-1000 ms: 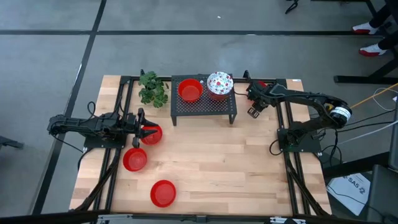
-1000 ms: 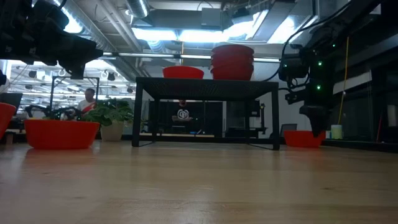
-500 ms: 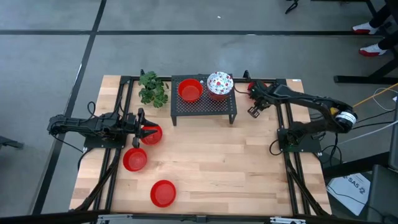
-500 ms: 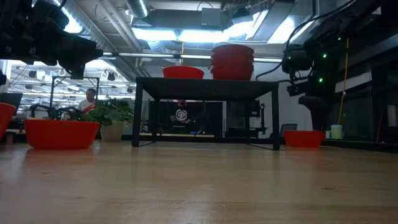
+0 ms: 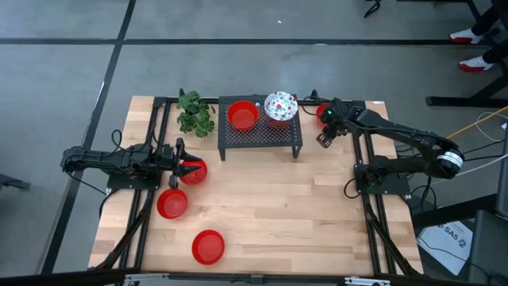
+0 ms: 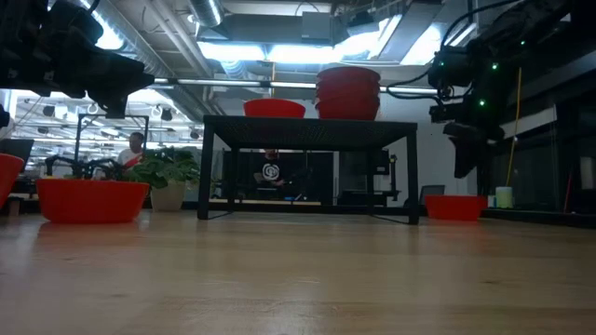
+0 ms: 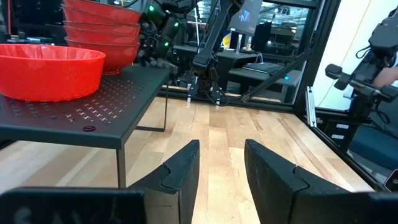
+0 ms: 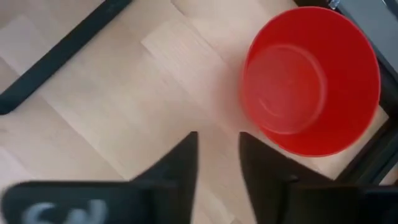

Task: Pick & Place Mini bowls
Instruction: Stack the red bowl on the top of the red bowl on the shelf

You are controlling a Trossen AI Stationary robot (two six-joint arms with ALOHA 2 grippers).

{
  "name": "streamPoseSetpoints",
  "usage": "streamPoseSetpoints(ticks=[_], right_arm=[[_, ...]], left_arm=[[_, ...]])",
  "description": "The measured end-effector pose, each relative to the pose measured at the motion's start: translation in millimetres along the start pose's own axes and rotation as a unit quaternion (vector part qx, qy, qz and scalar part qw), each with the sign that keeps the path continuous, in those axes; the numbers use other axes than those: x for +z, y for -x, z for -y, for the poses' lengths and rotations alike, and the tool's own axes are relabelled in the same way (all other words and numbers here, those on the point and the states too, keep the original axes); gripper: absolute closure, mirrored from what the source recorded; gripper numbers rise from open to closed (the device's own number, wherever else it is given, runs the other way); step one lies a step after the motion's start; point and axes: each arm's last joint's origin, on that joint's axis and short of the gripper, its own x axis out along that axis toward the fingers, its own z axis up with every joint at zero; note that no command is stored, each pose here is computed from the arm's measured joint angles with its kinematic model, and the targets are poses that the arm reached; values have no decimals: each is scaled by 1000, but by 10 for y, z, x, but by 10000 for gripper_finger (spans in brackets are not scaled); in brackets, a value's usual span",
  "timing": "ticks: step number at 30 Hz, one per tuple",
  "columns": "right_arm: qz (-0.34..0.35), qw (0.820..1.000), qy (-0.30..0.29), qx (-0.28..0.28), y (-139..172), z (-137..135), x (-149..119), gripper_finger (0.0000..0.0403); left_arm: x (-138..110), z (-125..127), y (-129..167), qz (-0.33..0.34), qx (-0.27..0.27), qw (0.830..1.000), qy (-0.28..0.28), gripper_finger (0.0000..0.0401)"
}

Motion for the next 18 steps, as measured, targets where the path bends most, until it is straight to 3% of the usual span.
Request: streamPoseSetpoints(ticks=[3, 6, 9, 13, 18], right_arm=[[0, 1000, -1, -4, 0, 2, 0, 236], [3, 999, 0, -41, -9, 23, 13, 179], [0, 998, 11, -62, -36, 31, 27, 140], [-18, 998, 16, -65, -128, 17, 36, 125], [-54, 996, 10, -72, -301, -8, 39, 138]], left_arm=[[0, 0, 0, 0, 0, 1000, 0, 278], [1, 0, 0, 0, 0, 1000, 0, 278], [1, 0, 0, 0, 0, 1000, 0, 278], [0, 0, 0, 0, 0, 1000, 0, 278], [1, 0, 0, 0, 0, 1000, 0, 278]])
